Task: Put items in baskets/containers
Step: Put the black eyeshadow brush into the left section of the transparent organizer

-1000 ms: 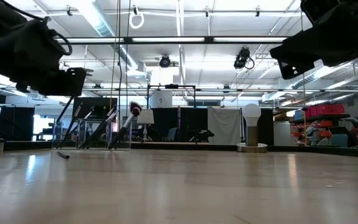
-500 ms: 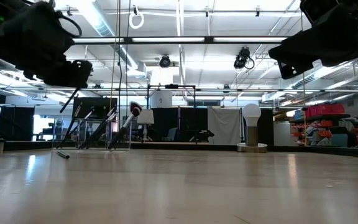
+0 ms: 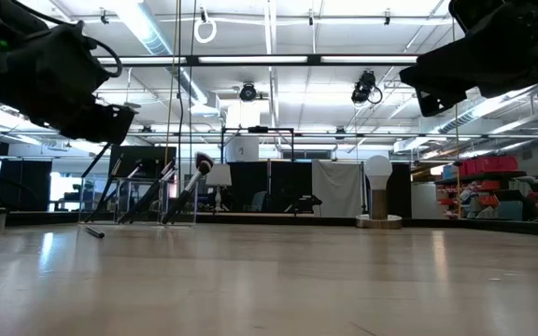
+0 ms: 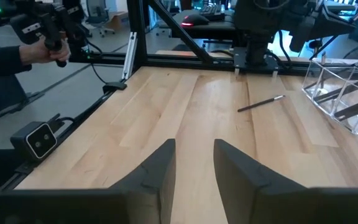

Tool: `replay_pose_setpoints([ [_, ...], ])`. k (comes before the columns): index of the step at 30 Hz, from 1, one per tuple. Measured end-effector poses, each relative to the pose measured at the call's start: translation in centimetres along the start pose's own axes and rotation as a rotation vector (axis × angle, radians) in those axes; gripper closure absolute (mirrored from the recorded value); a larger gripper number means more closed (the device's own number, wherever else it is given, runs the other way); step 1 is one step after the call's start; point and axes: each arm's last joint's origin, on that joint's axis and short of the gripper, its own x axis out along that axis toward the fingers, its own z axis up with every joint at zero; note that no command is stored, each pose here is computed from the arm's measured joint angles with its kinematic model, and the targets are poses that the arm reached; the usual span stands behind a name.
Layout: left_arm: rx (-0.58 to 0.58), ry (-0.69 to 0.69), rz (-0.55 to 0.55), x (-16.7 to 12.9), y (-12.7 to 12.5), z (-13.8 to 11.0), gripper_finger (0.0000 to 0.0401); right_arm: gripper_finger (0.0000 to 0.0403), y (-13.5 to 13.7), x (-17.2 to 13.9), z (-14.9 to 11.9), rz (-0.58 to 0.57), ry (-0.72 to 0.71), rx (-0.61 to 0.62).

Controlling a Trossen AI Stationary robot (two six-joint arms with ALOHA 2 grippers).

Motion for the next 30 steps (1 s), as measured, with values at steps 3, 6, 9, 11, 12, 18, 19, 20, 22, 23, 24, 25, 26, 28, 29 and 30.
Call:
replay_pose_setpoints([
  [3, -0.019, -0.003, -0.010, -0.1, -0.2, 0.2, 0.0368, 0.0294, 0.0, 0.0, 0.0, -0.002, 0.001, 0.000],
  [6, -0.007, -0.006, -0.012, -0.2, -0.3, 0.5, 0.0372, 0.0294, 0.0, 0.0, 0.0, -0.003, 0.001, -0.004],
  [9, -0.002, -0.013, -0.007, -0.1, -0.3, 0.5, 0.0380, 0.0294, 0.0, 0.0, 0.0, -0.003, 0.001, -0.016],
  [11, -0.015, -0.018, -0.002, -0.1, -0.4, 0.5, 0.0380, 0.0294, 0.0, 0.0, 0.0, -0.013, 0.001, -0.019],
  [12, -0.022, -0.018, -0.003, -0.1, -0.4, 0.6, 0.0377, 0.0294, -0.1, 0.0, 0.0, -0.018, 0.001, -0.019],
  [18, 0.018, -0.031, 0.020, 0.1, -0.3, 0.6, 0.0369, 0.0294, -0.5, 0.0, 0.0, -0.038, 0.000, -0.018],
  [19, 0.030, -0.030, 0.029, 0.2, -0.2, 0.6, 0.0371, 0.0294, -0.6, 0.0, 0.0, -0.042, -0.001, -0.017],
  [20, 0.039, -0.028, 0.039, 0.3, -0.1, 0.6, 0.0374, 0.0294, -0.7, 0.0, 0.0, -0.045, -0.001, -0.016],
  [22, 0.046, -0.023, 0.060, 0.6, 0.0, 0.6, 0.0377, 0.0294, -0.8, 0.0, 0.0, -0.051, -0.003, -0.013],
  [23, 0.045, -0.020, 0.072, 0.7, 0.1, 0.6, 0.0378, 0.0294, -0.8, 0.0, 0.1, -0.053, -0.005, -0.012],
  [24, 0.043, -0.018, 0.083, 0.9, 0.1, 0.6, 0.0378, 0.0294, -0.8, 0.0, 0.1, -0.053, -0.005, -0.012],
  [25, 0.038, -0.016, 0.093, 1.0, 0.2, 0.6, 0.0376, 0.0294, -0.8, 0.0, 0.1, -0.053, -0.006, -0.012],
  [26, 0.027, -0.015, 0.102, 1.1, 0.2, 0.6, 0.0374, 0.0294, -0.8, 0.0, 0.1, -0.053, -0.006, -0.012],
  [28, -0.015, -0.014, 0.112, 1.4, 0.0, 0.8, 0.0370, 0.0294, -0.8, 0.0, 0.1, -0.053, -0.006, -0.012],
  [29, -0.048, -0.012, 0.111, 1.4, -0.2, 0.8, 0.0369, 0.0294, -0.8, 0.0, 0.1, -0.053, -0.006, -0.012],
  [30, -0.078, -0.012, 0.107, 1.5, -0.4, 0.9, 0.0370, 0.0294, -0.8, 0.0, 0.1, -0.053, -0.006, -0.012],
])
